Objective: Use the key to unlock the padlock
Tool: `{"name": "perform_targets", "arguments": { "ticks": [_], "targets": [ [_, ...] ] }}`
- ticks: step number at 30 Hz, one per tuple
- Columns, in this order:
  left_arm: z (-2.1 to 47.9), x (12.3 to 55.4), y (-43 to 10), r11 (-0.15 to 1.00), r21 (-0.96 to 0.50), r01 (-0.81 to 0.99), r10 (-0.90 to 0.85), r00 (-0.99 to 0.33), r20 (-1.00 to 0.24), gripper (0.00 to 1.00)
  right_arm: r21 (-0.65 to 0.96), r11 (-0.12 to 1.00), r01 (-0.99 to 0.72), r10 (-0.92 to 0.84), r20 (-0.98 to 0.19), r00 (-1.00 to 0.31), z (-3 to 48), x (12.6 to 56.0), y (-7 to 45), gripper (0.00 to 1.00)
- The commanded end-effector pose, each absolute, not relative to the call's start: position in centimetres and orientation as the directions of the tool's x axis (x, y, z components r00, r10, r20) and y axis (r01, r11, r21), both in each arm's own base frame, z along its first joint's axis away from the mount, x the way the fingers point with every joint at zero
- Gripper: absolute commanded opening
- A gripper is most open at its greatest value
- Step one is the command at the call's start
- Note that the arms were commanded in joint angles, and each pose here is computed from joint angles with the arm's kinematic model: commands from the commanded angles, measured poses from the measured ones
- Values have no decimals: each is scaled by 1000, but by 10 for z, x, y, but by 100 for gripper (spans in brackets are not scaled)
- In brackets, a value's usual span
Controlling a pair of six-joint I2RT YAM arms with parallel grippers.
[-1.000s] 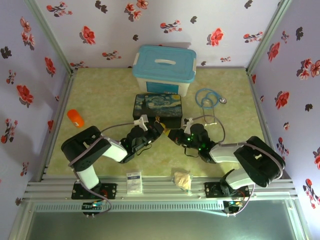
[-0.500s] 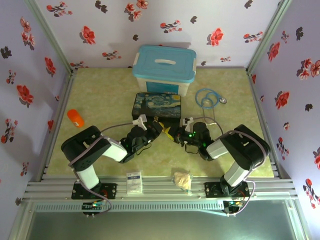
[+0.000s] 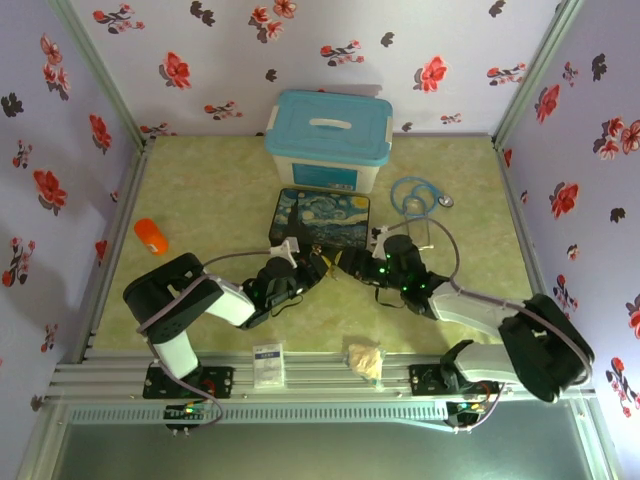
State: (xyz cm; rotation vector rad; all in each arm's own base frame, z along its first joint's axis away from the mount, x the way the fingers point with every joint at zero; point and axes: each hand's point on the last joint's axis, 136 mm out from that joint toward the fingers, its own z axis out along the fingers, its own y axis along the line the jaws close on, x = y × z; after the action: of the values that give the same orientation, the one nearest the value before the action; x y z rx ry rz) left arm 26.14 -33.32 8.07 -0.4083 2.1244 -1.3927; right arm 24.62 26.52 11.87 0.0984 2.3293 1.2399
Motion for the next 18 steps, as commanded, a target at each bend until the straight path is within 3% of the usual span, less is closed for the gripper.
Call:
{"name": "perform_targets", "arguments": {
  "ticks": [1,7,15,18],
  "targets": [
    [97,265,-333,383,-919,94,-542,-783,-306,0,475,835,-278,7,-514,-858,79,226,232,36],
    [102,264,-333,383,-919,94,-539,-785,-305,0,211,842,-496,-277,-620,-734,80,219,244,36],
    [105,262,-331,381,-921,88,-538,-788,-298,0,14,792,-610,-444,-674,-591,70,219,272,36],
    [105,260,-332,376,-922,88,-533,-793,-293,0,-64,794,-604,-487,-661,-571,67,226,276,31]
  ]
}}
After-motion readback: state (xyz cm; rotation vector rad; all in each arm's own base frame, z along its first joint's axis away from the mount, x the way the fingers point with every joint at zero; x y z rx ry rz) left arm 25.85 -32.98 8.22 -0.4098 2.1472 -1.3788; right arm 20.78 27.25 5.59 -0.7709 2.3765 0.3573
